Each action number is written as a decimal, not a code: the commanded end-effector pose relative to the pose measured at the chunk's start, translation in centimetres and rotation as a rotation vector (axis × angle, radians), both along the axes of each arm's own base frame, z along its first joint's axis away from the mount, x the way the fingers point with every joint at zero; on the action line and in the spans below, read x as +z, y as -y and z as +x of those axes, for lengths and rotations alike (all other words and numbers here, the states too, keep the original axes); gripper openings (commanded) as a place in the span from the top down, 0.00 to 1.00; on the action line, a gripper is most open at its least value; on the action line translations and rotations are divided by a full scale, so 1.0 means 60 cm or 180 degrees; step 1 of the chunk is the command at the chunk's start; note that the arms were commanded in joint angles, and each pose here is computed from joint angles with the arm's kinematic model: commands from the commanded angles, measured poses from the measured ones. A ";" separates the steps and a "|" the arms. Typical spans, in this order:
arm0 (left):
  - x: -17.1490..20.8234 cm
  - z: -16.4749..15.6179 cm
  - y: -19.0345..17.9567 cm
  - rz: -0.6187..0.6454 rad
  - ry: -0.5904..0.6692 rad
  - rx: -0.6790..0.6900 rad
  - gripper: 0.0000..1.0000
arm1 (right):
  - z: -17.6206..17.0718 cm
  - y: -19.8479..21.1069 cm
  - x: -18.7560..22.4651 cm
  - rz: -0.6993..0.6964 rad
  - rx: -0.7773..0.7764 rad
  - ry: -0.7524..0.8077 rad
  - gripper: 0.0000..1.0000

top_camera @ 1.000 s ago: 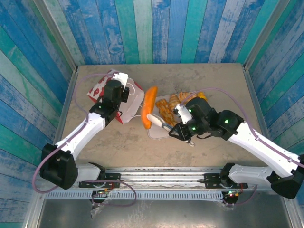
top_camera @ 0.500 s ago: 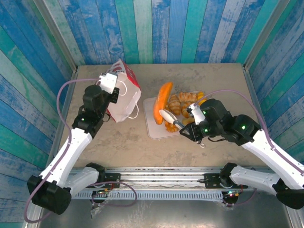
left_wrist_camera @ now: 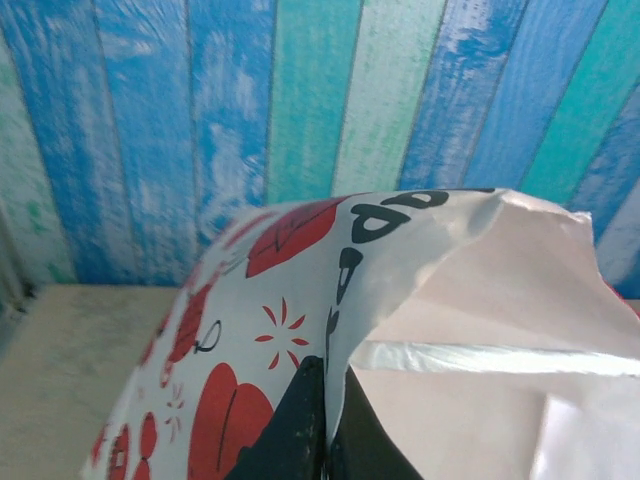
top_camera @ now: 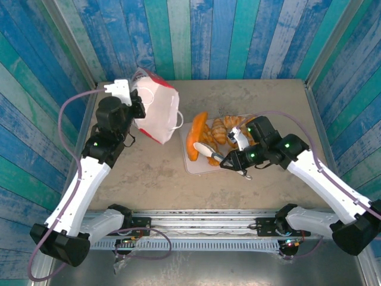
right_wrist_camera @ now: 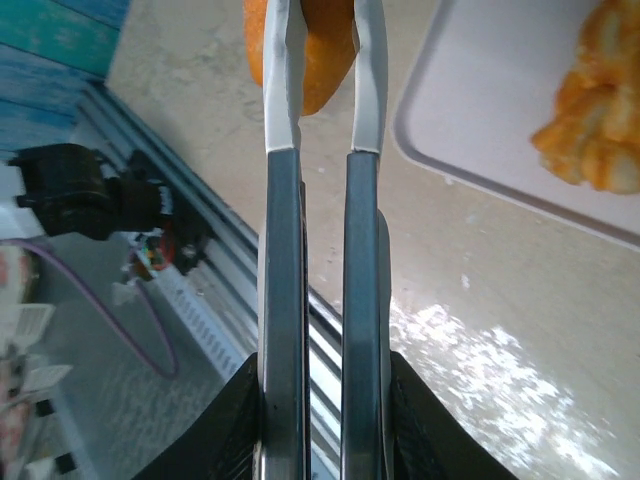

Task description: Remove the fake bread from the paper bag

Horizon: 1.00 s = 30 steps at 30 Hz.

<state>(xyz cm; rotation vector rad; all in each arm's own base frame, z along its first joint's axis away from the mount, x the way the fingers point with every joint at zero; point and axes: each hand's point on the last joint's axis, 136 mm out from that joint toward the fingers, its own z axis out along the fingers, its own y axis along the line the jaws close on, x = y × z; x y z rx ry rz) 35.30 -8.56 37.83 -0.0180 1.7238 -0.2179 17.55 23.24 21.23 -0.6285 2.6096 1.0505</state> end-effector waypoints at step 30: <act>-0.146 0.055 -0.061 -0.1607 -0.0946 0.0323 0.92 | 0.068 -0.070 -0.092 0.1123 0.0488 -0.1218 0.96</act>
